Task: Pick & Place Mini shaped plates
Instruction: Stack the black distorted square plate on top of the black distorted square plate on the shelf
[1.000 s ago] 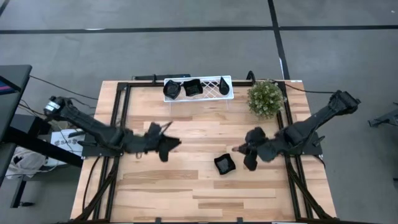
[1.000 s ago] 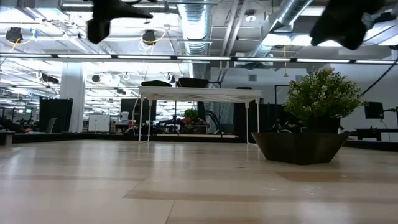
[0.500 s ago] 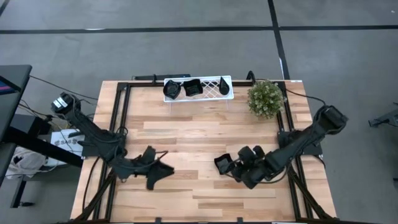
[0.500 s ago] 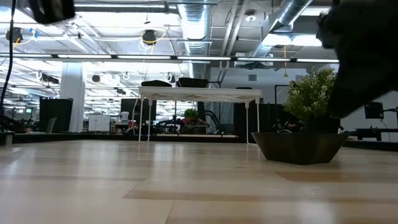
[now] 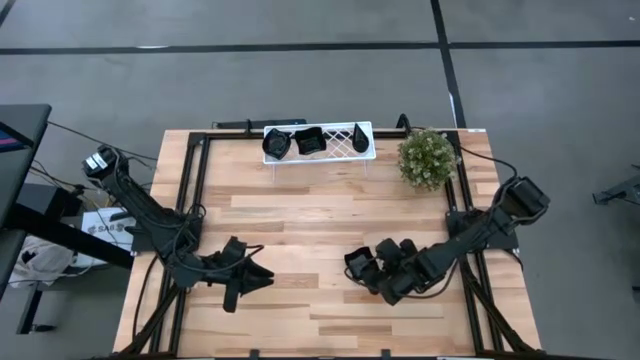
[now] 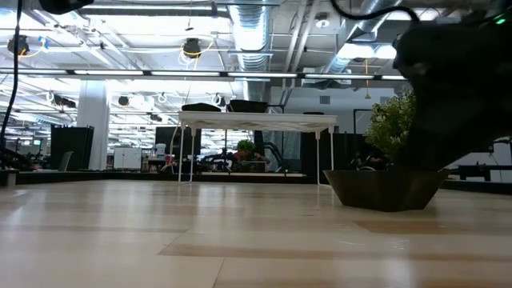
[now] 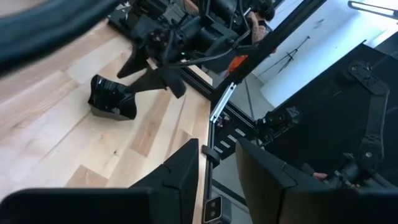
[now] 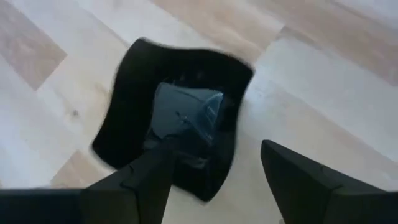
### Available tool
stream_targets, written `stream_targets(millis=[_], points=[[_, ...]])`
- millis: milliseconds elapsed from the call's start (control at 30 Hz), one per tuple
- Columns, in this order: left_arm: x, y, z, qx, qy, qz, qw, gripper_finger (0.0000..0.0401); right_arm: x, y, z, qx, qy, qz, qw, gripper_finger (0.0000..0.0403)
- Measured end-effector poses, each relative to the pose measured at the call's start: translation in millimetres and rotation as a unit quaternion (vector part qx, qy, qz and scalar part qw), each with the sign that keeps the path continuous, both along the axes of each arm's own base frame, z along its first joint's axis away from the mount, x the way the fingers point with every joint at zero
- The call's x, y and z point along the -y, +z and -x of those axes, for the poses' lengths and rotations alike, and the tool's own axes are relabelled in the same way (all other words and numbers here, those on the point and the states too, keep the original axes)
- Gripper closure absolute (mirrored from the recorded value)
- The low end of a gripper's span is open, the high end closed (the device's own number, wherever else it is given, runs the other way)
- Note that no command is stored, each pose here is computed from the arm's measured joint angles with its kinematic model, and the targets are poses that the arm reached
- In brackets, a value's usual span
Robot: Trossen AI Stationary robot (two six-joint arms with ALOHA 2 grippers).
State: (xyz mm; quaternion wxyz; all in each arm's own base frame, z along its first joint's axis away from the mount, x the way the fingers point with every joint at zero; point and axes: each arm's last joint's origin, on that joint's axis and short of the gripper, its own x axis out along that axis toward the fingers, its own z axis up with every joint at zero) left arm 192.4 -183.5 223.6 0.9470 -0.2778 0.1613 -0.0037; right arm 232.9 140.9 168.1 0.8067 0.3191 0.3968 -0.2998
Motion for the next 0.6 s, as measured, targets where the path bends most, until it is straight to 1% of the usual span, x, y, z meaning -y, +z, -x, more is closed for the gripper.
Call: stream_targets(millis=[233, 433, 600], points=[[1.8, 0.7, 1.4, 0.002, -0.001, 0.012, 1.0, 0.0293, 10.8, -8.9, -8.8, -0.024, 0.005, 0.021, 0.999, 0.0183], [3.4, 1.1, 2.7, 0.003, -0.004, 0.018, 1.0, 0.0293, 14.1, -18.5, -18.4, -0.042, 0.026, -0.002, 0.999, 0.0198], [4.2, 1.3, 3.3, 0.003, -0.006, 0.019, 1.0, 0.0293, 13.4, -22.2, -22.0, -0.041, 0.027, -0.016, 0.999, 0.023]])
